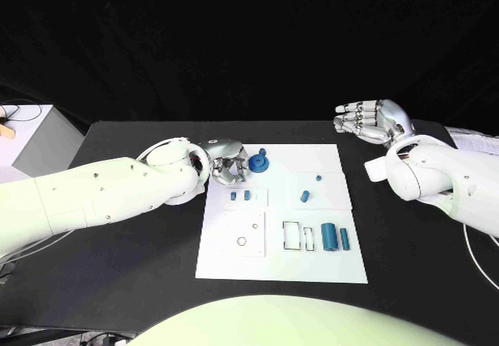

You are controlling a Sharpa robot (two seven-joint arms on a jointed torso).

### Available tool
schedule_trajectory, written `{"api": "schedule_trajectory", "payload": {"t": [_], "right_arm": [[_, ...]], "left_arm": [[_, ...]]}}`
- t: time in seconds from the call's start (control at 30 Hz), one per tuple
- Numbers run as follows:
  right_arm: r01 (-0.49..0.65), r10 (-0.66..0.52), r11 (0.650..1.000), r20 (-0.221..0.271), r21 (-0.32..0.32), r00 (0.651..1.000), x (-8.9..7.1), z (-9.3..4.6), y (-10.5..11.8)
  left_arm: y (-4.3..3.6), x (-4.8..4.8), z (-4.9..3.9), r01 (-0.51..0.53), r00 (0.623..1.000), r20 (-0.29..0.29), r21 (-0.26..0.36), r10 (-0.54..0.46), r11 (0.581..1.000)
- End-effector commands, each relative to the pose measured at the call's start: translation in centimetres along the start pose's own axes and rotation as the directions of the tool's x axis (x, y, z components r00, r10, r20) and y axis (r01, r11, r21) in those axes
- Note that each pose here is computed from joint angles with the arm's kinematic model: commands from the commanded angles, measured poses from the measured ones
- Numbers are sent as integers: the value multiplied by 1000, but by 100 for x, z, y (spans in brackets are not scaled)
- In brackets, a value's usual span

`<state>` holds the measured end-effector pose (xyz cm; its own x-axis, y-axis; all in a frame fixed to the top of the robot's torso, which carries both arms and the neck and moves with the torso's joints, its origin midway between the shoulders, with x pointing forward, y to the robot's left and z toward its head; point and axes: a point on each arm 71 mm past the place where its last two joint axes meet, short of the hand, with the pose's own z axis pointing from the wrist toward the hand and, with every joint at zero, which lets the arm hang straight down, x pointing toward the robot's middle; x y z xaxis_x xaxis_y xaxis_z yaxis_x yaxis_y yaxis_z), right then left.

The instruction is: Assemble the parts on the task board

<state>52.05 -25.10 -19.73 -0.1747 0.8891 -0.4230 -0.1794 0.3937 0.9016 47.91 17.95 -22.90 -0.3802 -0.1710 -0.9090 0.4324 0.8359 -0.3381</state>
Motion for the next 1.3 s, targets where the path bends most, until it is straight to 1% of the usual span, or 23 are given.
{"api": "schedule_trajectory", "payload": {"t": [0.03, 0.63, 1.3], "right_arm": [[-3, 3, 1000, -9, -13, 1000, 5, -1, 9], [-3, 3, 1000, -9, -13, 1000, 6, -2, 6], [-3, 3, 1000, -9, -12, 1000, 5, -5, 6]], "left_arm": [[-4, 25, -5, 6, 1000, -30, -6, -7, 1000], [-33, 19, -12, 20, 1000, -16, 2, -20, 1000], [-71, 34, 12, 17, 1000, -24, 10, -17, 1000]]}}
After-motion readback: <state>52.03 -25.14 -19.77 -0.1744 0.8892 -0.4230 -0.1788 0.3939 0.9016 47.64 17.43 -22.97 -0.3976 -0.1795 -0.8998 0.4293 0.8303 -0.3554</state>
